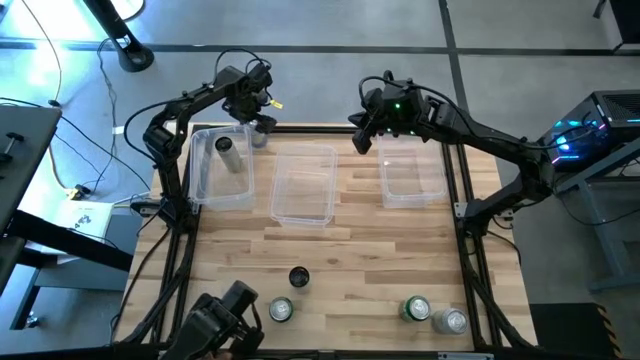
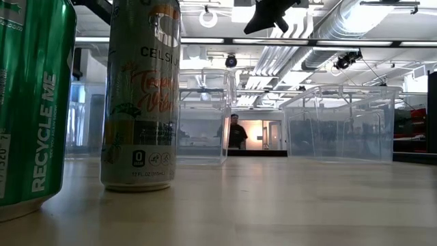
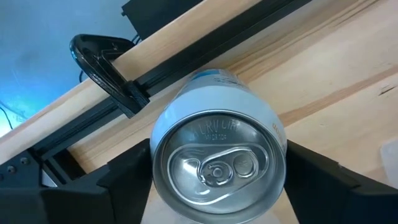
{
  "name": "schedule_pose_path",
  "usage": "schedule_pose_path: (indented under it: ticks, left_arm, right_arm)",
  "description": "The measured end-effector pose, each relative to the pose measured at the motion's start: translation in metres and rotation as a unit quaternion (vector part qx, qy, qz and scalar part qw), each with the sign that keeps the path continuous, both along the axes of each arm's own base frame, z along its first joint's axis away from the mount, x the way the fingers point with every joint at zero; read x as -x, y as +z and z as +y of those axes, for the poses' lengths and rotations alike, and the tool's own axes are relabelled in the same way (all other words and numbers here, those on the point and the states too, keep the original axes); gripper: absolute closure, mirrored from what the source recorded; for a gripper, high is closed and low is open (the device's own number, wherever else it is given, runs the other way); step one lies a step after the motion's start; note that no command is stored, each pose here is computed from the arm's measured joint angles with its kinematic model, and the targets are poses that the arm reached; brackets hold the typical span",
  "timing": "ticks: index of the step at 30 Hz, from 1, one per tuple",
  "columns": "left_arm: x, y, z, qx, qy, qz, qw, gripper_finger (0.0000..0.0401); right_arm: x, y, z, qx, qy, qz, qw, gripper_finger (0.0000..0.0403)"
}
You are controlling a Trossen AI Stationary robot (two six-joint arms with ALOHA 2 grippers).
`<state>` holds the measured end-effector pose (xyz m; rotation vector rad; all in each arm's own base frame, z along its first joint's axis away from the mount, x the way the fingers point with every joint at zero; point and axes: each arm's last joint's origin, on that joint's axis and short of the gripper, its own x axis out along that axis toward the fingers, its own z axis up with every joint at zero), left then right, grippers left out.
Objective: Sort soda cans
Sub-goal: Put the top blue white soda can into the middle transparent bin
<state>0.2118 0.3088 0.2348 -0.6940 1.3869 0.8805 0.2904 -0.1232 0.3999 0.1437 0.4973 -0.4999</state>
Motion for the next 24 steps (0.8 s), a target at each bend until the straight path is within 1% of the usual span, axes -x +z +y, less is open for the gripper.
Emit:
schedule_pose_path:
  ticks: [4,6,10,14,16,17,21,24]
  left_arm:
    - [0.001,0.003,-0.002,-0.002,0.008,-0.005,1.0,0.0125]
    - [0.003,0.011,-0.004,-0.006,0.01,-0.013,1.0,0.0125]
    - [0.008,0.051,-0.008,-0.054,0.011,-0.044,0.998,0.0125]
    - [0.013,0.099,-0.02,-0.115,0.012,-0.085,0.99,0.0125]
    - [0.011,0.123,-0.034,-0.146,0.001,-0.114,0.983,0.0125]
    - [0.008,0.132,-0.043,-0.152,-0.011,-0.129,0.98,0.0125]
    - [-0.014,0.151,-0.089,-0.138,-0.074,-0.185,0.97,0.0125]
    - [-0.03,0.168,-0.133,-0.142,-0.132,-0.228,0.954,0.0125]
  right_arm:
    - [0.0,0.0,0.0,0.0,0.0,0.0,1.0,0.0402]
    - [0.0,0.0,0.0,0.001,0.001,0.0,1.0,0.0402]
    - [0.001,0.0,-0.002,0.005,-0.004,0.002,1.0,0.0402]
    - [0.002,0.0,-0.005,0.023,-0.047,0.009,0.999,0.0402]
    - [0.003,0.0,-0.005,0.028,-0.057,0.011,0.998,0.0402]
    - [0.003,0.0,-0.005,0.03,-0.06,0.011,0.998,0.0402]
    - [0.002,0.002,-0.006,0.033,-0.062,0.005,0.998,0.0402]
    - [0.002,0.002,-0.006,0.034,-0.062,0.001,0.998,0.0402]
